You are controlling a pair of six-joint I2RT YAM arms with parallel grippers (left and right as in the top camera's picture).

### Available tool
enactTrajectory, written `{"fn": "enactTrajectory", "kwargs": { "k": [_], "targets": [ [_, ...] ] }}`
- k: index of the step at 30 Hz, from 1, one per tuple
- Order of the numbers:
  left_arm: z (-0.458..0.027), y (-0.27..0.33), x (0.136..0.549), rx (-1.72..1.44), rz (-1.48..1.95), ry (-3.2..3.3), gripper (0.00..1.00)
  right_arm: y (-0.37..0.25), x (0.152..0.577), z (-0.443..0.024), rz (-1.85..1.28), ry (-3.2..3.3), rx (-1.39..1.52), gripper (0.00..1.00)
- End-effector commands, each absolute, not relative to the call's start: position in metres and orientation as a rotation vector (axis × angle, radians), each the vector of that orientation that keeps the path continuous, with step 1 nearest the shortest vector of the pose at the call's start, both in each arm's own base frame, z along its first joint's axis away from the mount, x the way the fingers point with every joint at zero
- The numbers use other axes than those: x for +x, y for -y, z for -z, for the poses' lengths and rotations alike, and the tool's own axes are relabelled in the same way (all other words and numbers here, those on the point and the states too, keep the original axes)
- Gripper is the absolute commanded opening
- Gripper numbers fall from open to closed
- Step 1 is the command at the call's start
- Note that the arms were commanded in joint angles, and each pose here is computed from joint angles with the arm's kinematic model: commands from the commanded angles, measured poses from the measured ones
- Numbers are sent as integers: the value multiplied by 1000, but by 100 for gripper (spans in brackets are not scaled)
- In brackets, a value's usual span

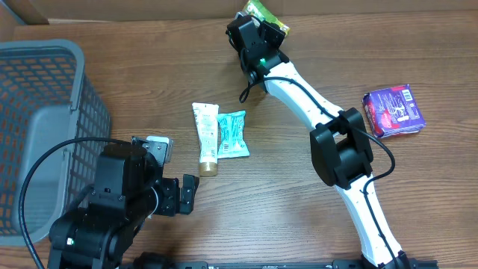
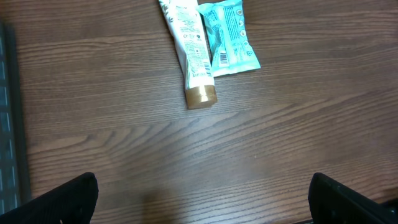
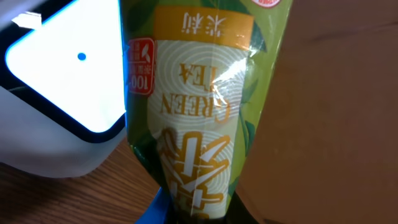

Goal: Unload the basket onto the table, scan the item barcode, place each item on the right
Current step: 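Hold the carton's barcode in front of the scanner with right gripper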

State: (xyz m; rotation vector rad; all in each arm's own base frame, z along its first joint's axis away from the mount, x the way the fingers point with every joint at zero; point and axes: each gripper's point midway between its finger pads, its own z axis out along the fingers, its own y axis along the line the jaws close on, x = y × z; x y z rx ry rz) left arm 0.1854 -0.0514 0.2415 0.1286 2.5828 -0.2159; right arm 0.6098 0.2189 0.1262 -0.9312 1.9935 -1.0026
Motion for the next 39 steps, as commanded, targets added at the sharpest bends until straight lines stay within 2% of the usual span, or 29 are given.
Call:
{"fn": "enactTrajectory", "kwargs": {
  "k": [1, 12, 29, 33, 39],
  "targets": [
    [-242, 49, 187, 106, 204, -2579, 99, -201, 617, -137, 1053, -1992, -853, 4],
    [-242, 49, 187, 106, 204, -2579, 100, -182, 624, -138, 1061, -2008, -819, 4],
    [-242, 49, 187, 106, 204, -2579, 100, -209, 616, -142, 999, -1988, -849, 4],
    [-242, 49, 187, 106, 204, -2579, 100, -233, 601, -167, 844, -1994, -840, 4],
    [-242, 49, 187, 106, 204, -2579, 100, -244, 571, -241, 575, -2001, -734, 4]
  ]
}}
